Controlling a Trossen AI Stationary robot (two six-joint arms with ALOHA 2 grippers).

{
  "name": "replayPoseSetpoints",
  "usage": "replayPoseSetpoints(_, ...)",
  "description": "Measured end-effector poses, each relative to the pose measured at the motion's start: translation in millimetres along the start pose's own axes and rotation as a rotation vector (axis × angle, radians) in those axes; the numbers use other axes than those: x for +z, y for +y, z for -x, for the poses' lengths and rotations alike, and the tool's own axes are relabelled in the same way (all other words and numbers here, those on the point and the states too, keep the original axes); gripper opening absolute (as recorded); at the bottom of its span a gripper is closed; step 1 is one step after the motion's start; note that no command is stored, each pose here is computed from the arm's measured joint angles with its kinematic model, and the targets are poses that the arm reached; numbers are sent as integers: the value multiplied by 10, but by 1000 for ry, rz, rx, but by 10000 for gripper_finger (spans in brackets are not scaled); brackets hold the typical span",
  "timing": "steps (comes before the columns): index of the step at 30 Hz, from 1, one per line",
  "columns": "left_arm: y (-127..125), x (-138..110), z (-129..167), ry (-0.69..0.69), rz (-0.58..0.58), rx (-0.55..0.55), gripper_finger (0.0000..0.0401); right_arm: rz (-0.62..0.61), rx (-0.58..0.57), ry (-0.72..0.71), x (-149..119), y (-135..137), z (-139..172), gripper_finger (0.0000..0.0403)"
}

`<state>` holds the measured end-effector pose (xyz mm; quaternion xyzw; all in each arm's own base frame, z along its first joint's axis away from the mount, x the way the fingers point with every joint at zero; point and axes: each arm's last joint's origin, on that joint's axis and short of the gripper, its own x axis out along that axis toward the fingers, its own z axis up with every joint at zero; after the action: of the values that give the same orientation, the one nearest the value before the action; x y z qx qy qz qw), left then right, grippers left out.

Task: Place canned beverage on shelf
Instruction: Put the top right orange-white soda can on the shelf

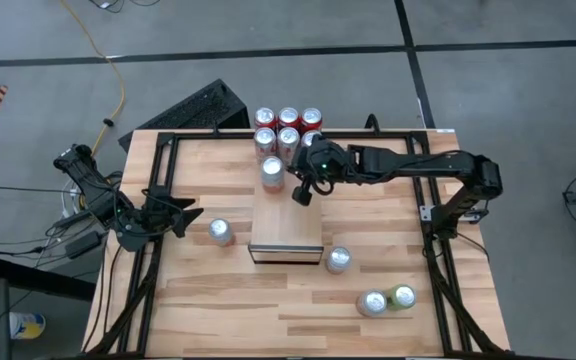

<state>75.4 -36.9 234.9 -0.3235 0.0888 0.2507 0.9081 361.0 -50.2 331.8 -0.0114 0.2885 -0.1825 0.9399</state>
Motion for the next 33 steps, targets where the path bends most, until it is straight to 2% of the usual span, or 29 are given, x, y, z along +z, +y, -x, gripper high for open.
replayPoseSetpoints(21,0,1,0,-4,2,1,270,6,-19,-47,36,-170,-129,0)
replayPoseSetpoints(33,0,0,0,0,2,0,270,29,44,-6,-4,81,-21,0)
